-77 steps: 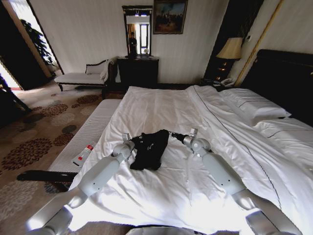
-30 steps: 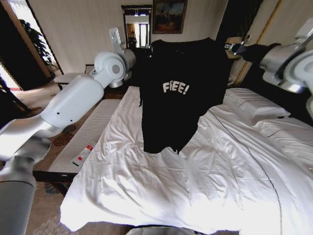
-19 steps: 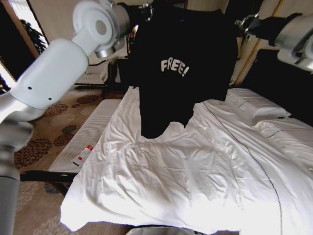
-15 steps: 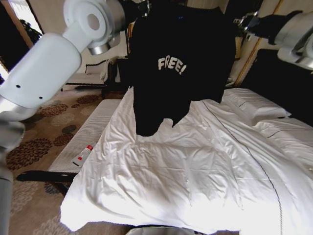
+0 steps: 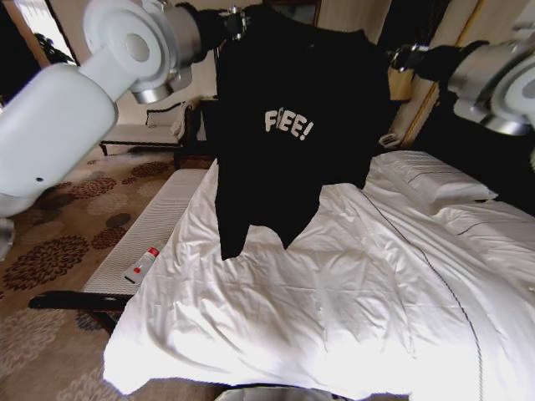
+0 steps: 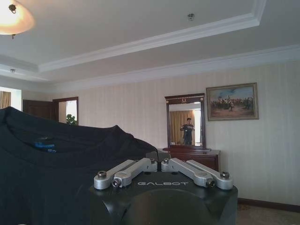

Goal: Fold the clothes on the bed.

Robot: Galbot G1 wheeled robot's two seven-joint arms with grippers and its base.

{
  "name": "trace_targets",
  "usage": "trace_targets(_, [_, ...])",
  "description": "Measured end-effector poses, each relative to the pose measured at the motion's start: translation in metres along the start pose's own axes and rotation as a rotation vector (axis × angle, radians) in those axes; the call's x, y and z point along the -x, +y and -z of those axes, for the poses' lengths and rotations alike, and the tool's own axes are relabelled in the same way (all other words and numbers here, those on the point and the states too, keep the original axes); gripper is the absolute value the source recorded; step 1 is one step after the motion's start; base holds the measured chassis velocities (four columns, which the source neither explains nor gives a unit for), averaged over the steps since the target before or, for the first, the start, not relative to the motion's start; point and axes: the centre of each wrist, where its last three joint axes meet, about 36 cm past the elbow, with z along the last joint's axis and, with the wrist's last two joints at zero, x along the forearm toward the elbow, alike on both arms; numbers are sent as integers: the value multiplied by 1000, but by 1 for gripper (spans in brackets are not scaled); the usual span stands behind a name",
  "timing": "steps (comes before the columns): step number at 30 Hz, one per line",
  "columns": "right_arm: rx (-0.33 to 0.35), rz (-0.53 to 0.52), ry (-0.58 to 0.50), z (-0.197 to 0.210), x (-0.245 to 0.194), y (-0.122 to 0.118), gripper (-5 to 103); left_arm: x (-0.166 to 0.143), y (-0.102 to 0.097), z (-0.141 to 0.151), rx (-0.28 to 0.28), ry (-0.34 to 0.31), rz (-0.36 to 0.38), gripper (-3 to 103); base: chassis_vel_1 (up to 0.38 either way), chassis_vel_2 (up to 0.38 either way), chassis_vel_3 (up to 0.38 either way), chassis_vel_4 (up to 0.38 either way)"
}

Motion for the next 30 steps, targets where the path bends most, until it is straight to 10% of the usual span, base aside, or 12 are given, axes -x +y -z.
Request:
trace_targets(19, [-5,-44,15,-17,2,-12,0,20,5,-26,-9,17,5,2,0,0,0,0])
trace_targets(30, [125,32,98,-14,-71,35,0,-55,-26,-52,-1,14,-37,2,0,0,0,0])
